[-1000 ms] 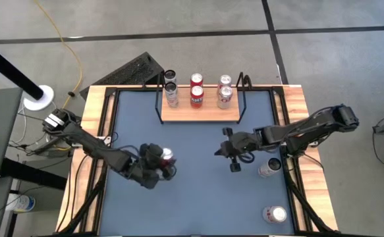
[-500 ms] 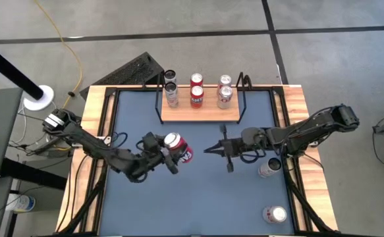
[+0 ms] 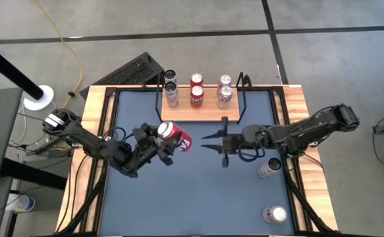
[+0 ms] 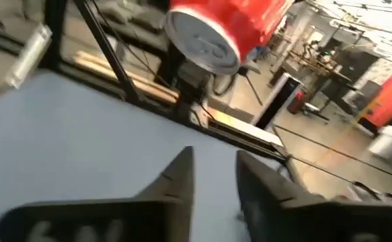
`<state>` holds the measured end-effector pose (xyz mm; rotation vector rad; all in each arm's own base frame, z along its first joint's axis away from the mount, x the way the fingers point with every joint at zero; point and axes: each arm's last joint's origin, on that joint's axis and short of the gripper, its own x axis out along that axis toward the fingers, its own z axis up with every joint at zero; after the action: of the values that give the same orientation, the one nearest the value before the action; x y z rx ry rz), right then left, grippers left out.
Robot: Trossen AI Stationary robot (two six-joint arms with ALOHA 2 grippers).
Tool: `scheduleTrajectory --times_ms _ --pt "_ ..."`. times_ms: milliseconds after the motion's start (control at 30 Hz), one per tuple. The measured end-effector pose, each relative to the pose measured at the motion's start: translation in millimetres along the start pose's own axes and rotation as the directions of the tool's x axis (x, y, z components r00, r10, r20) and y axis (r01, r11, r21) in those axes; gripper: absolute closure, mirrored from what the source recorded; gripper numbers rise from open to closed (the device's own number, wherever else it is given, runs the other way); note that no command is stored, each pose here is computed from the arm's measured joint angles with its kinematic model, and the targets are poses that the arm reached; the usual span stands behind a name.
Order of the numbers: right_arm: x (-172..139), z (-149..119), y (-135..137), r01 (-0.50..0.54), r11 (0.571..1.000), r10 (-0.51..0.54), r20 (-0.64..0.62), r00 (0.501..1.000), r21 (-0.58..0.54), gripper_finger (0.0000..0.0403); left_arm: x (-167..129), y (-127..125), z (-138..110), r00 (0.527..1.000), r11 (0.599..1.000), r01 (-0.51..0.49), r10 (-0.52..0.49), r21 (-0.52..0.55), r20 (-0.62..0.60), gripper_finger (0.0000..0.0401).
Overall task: Place canned beverage on shelf
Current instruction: Put the red soda can on the shelf aligned with the other red soda cans
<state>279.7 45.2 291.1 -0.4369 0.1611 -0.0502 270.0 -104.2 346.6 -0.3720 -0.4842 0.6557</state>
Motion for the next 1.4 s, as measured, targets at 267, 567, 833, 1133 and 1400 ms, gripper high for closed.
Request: scheduleTrajectory --times_ms 267,567,833,1133,1400 --pt "-7 -1 10 0.127 0.894 -0.208 -0.147 0.967 -0.431 0.0132 20 17 5 0.985 0.984 -0.159 0.163 -0.079 0.053 0.0108" --pt "-14 11 7 0.312 0.725 -0.502 -0.161 0.85 -0.614 0.0111 64 46 -7 0.989 0.973 -0.132 0.141 -0.191 0.034 0.0108" --pt "-13 14 6 0.279 0.675 -0.482 -0.123 0.867 -0.683 0.0112 100 87 5 0.997 0.949 -0.016 -0.011 -0.315 -0.082 0.0108" --pt "-8 18 -16 0.253 0.489 -0.491 -0.023 0.871 -0.835 0.0113 122 116 15 0.995 0.936 0.04 -0.07 -0.349 -0.076 0.0108" --pt "-2 10 -34 0.131 0.257 -0.457 -0.001 0.889 -0.958 0.0113 135 138 18 0.99 0.916 0.026 -0.079 -0.4 -0.114 0.0108"
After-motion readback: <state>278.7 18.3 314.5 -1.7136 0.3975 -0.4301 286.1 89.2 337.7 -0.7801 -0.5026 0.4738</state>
